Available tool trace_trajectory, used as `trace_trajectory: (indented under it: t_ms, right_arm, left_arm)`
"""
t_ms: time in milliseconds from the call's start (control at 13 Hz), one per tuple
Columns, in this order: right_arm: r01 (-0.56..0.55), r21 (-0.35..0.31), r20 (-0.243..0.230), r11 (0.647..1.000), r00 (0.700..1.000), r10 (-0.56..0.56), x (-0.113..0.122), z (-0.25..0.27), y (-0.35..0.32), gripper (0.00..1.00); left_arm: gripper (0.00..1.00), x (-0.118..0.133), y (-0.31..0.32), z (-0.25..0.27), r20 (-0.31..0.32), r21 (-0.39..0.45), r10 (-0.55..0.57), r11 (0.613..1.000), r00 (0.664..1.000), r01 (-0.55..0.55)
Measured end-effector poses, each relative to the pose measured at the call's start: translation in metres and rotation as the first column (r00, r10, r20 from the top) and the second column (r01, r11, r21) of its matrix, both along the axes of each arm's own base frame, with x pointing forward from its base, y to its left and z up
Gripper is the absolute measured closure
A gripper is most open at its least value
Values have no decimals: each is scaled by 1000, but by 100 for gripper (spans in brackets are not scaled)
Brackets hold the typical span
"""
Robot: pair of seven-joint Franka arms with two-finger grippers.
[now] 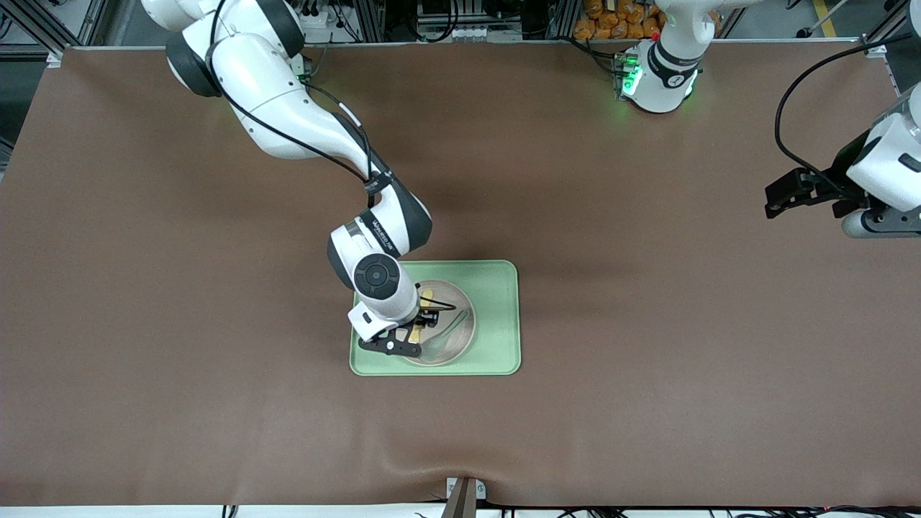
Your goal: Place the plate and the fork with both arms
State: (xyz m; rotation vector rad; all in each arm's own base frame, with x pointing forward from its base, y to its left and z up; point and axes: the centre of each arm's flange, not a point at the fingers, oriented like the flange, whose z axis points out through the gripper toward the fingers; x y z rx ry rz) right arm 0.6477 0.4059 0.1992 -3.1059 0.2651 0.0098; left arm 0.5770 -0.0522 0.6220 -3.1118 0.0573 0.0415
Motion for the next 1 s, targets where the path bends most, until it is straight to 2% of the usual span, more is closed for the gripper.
trace_trajectory:
  t_ms: [309,617,772,849,926,1003]
  right_arm:
    - [2,-1,-2,1000,1000,-2,-2,-3,3,46]
    - [0,-2,-4,1000,1000,0,-6,-5,8,50]
    - [12,0,-1,1000,1000,-12,-7,-6,11,52]
    - [15,1,0,1000,1000,-15,-8,-6,12,58]
    - [16,1,0,1000,1000,-16,-8,-7,12,58]
    - [18,1,1,1000,1000,-18,-8,-7,12,66]
  left_arm:
    - [0,-15,26,17,-19,-28,-58,998,998,57]
    - [0,-35,23,39,-12,-33,-115,993,993,114]
    - [0,-43,22,43,-35,-39,-168,985,985,167]
    - [0,-46,21,44,-45,-41,-180,983,983,179]
    - [0,-48,19,44,-52,-42,-182,983,982,180]
    - [0,-48,18,43,-54,-42,-178,984,983,176]
